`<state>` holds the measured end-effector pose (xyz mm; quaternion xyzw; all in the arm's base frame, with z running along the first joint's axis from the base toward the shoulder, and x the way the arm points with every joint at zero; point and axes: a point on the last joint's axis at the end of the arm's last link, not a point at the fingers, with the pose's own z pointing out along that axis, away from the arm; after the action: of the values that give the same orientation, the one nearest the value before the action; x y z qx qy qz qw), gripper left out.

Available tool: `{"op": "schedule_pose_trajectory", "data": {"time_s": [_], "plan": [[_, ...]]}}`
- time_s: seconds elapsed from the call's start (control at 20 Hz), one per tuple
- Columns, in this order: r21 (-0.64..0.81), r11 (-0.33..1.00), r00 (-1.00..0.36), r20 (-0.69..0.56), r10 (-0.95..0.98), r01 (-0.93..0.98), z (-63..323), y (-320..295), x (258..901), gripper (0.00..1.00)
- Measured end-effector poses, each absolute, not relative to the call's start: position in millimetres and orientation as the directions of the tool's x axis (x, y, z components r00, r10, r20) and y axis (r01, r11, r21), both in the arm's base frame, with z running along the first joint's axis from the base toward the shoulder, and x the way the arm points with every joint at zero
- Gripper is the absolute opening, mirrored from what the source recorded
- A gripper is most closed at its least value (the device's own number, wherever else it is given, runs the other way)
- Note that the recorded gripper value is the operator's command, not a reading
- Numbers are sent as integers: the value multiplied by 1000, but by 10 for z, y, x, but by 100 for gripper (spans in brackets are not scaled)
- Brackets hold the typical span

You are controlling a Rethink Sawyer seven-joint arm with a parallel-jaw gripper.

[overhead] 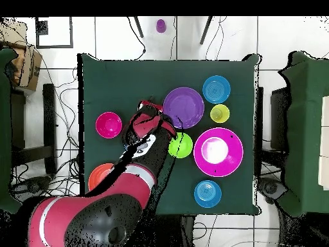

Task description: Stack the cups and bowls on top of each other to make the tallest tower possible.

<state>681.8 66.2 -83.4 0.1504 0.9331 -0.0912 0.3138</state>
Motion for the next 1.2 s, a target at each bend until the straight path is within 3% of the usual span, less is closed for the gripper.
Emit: {"op": "schedule_pose_trajectory", "data": {"time_s": [0.85,1.2], "plan": [[-38,921,-719,-638,276,388,-187,602,6820,100],[-34,923,-717,-640,275,384,-174,696,6825,100]]}}
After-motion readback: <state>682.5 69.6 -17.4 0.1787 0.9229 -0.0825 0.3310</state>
